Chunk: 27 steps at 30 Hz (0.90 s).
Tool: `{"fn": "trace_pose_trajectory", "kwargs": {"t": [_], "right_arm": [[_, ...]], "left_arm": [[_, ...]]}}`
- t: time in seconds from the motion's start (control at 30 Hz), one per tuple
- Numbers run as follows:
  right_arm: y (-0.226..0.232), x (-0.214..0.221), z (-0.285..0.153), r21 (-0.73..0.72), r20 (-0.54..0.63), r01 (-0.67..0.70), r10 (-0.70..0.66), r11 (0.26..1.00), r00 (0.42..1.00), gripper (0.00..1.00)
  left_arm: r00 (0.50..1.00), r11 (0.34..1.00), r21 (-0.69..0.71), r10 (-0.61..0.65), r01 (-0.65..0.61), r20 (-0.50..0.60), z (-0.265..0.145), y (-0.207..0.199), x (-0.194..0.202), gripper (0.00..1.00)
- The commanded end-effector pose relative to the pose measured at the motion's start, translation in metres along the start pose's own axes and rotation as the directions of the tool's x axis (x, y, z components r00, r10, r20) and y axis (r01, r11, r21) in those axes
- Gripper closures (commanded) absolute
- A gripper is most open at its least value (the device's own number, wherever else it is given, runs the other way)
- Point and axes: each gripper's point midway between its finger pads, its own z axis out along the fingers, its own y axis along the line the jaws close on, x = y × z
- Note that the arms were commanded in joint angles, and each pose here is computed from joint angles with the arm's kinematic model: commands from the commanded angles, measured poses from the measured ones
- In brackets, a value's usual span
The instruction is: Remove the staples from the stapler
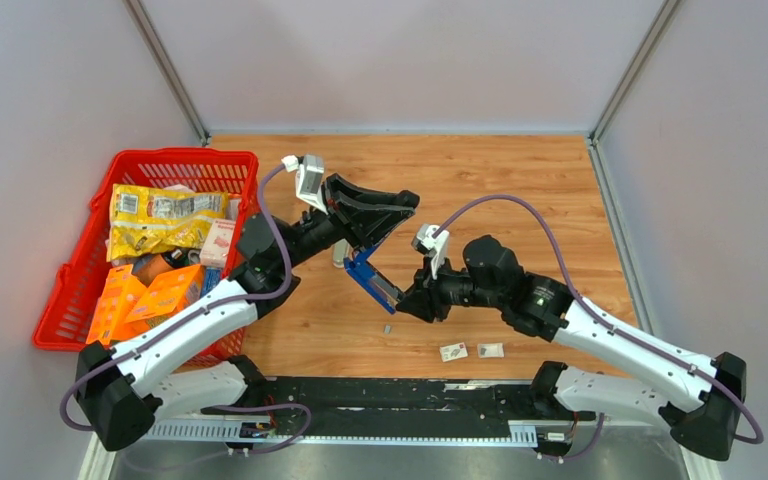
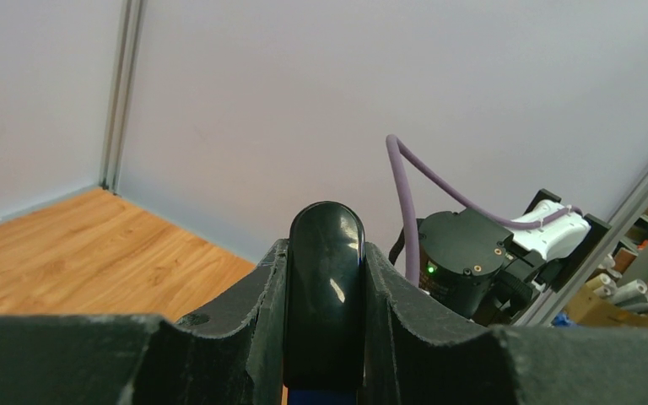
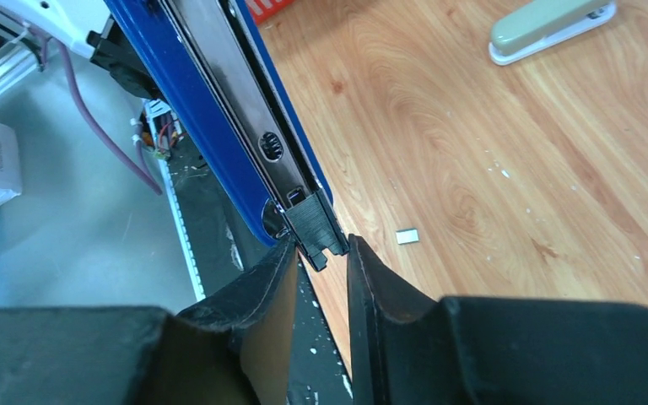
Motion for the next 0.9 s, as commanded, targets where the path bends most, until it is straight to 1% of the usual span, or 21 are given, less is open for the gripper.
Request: {"fn": "trace_pose_trajectory", "kwargs": {"t": [0.0,0.13,0.23,0.6,0.87], "right_arm": [[-0.008,-0.027,-0.015,0.09,0.075,0.067,-0.073,0.994,0.994,0.69],[-0.014,-0.028,-0.022,0.126,0.074,0.077,-0.087,0.989,0.993,0.64],[-0.014,-0.029,-0.023,0.134,0.075,0.079,-0.09,0.988,0.993,0.63],[-0.01,-0.033,-0.008,0.092,0.073,0.047,-0.053,0.995,0.996,0.59],[-0.012,-0.036,-0.026,0.139,0.084,0.055,-0.067,0.989,0.994,0.56]], "left_arm": [[0.996,0.997,0.053,0.044,-0.048,0.075,-0.002,-0.024,-0.032,1.0],[0.996,0.997,0.05,0.052,-0.056,0.077,-0.005,-0.024,-0.033,1.0],[0.994,0.997,0.038,0.061,-0.064,0.091,-0.006,-0.024,-0.037,1.0],[0.987,0.996,0.037,0.073,-0.079,0.141,-0.001,-0.028,-0.054,1.0],[0.989,0.996,0.038,0.079,-0.084,0.124,-0.001,-0.027,-0.05,1.0]]}}
